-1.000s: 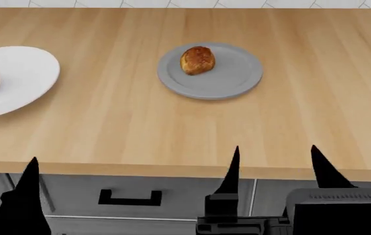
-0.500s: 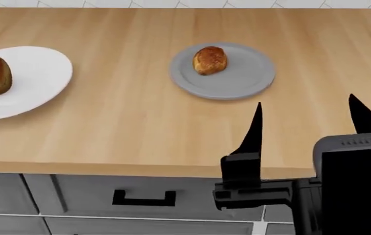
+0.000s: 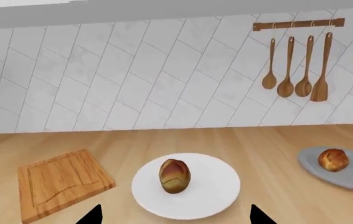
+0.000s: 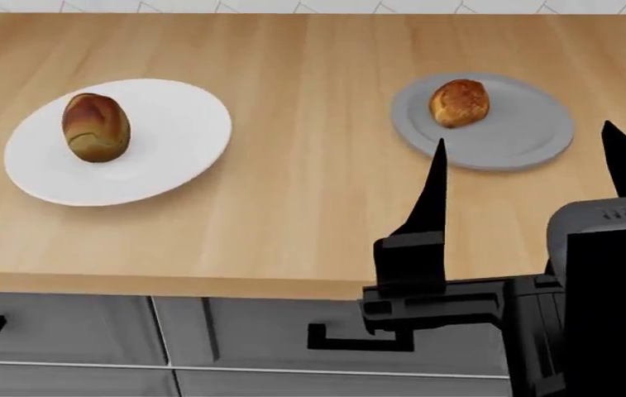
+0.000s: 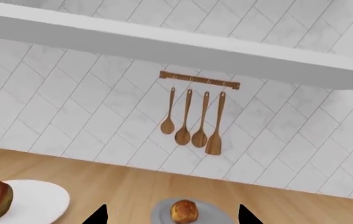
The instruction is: Place all breads on the cutting board.
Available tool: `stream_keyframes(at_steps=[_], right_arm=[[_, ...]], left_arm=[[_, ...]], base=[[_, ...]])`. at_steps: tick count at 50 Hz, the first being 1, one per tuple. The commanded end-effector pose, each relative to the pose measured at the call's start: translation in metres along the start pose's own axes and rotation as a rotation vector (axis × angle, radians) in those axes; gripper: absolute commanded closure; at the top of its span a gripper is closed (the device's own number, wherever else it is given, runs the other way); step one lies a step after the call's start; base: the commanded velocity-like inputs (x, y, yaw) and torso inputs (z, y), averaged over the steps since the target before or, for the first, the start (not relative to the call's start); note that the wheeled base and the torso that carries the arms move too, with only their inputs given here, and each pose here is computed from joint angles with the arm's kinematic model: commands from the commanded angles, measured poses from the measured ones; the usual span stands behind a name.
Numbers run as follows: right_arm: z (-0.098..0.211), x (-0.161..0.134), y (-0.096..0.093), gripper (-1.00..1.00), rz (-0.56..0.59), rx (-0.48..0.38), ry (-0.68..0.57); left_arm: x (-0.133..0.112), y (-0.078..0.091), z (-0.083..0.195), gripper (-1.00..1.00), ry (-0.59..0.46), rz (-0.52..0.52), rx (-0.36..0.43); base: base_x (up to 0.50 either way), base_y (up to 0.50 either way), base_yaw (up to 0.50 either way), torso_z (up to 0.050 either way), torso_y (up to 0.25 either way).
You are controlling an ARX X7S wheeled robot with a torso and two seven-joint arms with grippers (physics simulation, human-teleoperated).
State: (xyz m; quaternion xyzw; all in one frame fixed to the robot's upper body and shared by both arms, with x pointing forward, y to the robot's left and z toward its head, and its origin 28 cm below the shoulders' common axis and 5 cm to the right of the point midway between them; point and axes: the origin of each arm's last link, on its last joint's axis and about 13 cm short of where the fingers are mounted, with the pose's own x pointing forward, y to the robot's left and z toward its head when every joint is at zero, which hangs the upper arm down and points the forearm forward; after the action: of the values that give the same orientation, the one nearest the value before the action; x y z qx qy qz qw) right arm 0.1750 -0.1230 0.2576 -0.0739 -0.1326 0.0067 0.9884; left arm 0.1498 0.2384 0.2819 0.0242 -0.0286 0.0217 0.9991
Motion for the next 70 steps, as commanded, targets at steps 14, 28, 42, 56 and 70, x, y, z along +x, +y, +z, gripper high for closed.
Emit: stream_keyframes(at_steps=[14,28,42,56,70], right_arm=[[0.007,0.001,-0.002,-1.0,0.001,0.002,-0.015],[0.011,0.0,-0.002,-1.0,0.015,-0.002,-0.018],[0.011,-0.001,-0.003,-1.0,0.017,0.012,-0.015],[0.011,0.001,-0.001,-1.0,0.027,0.006,-0.015],[0.01,0.001,-0.003,-1.0,0.02,0.015,-0.009]], left_arm=[[0.004,-0.001,0.008,-1.0,-0.008,0.0,-0.003],[0.003,0.0,0.011,-1.0,-0.011,0.003,-0.005],[0.005,-0.001,0.012,-1.0,-0.013,0.0,-0.003],[0.005,-0.001,0.013,-1.0,-0.016,0.003,-0.001],[0.005,-0.001,0.014,-1.0,-0.018,0.001,0.002]], base=[[0.2,0.0,0.0,0.0,0.0],[0.35,0.0,0.0,0.0,0.0],[0.36,0.0,0.0,0.0,0.0],[0.34,0.04,0.0,0.0,0.001],[0.31,0.1,0.0,0.0,0.001]])
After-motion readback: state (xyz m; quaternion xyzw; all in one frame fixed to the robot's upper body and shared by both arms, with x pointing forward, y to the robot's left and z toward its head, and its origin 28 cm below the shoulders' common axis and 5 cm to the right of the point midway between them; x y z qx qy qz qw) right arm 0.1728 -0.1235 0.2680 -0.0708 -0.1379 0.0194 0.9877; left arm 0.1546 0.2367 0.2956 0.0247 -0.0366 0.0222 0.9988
